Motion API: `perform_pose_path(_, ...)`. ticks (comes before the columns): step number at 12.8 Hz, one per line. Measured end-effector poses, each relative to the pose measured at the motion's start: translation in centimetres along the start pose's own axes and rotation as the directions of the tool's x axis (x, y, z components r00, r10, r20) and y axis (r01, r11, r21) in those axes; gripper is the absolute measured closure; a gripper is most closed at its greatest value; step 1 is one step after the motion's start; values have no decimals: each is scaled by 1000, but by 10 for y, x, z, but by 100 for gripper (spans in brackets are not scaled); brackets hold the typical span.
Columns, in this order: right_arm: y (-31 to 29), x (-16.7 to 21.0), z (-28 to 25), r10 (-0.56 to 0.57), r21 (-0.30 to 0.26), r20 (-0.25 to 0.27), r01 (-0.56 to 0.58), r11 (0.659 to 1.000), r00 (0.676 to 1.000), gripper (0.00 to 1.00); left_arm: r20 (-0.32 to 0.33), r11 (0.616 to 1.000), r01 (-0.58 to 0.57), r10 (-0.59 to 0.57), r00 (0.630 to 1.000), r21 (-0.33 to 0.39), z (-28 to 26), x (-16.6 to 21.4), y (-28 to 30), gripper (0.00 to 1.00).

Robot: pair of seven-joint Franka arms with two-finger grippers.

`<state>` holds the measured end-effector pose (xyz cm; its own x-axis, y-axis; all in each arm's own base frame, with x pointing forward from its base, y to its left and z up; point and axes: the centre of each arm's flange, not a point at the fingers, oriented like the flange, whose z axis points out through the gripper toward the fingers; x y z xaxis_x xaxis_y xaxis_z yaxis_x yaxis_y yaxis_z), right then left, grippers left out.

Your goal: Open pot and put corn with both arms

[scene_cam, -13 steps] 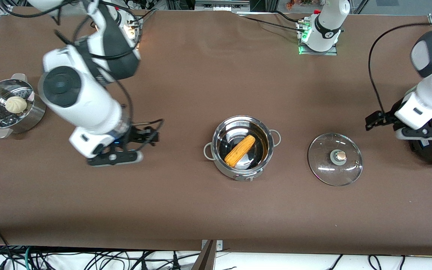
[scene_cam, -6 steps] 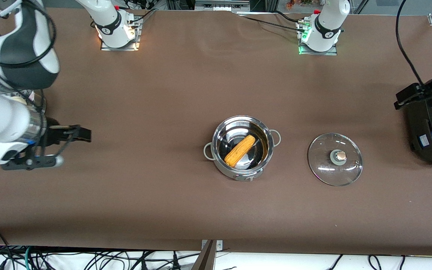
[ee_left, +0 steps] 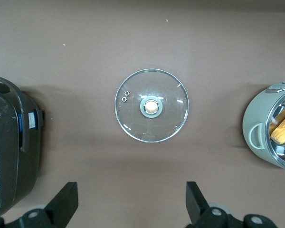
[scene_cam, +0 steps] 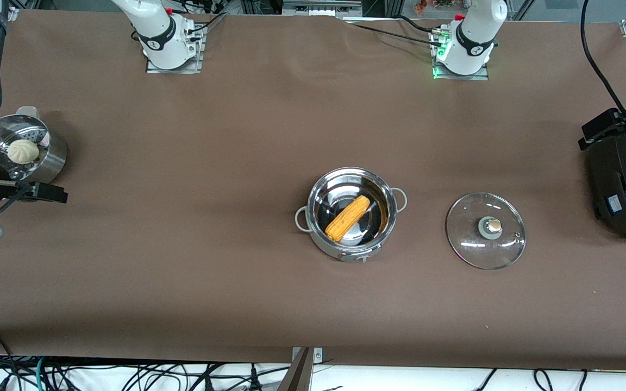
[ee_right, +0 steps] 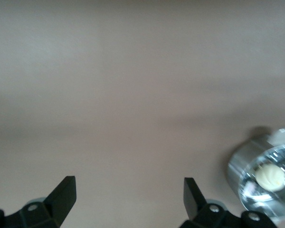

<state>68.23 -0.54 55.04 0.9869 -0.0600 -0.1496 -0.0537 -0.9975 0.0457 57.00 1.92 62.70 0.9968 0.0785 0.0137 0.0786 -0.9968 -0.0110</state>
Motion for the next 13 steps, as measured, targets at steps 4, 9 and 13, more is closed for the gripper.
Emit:
perform_pose_path(4,4,-12,-13,8,-16,-10,-8,1000,1000,0,15,1000,-12,12,1000,0,1,-2,7,0)
perform_pose_path(9,-11,-85,-51,-20,-43,-118,15,999,993,0,1,1000,-14,14,1000,-2,-5,0,8,0)
perform_pose_path(13,-22,-132,-31,-42,-69,-85,36,997,996,0,1,999,-32,32,1000,-3,-7,-1,18,0)
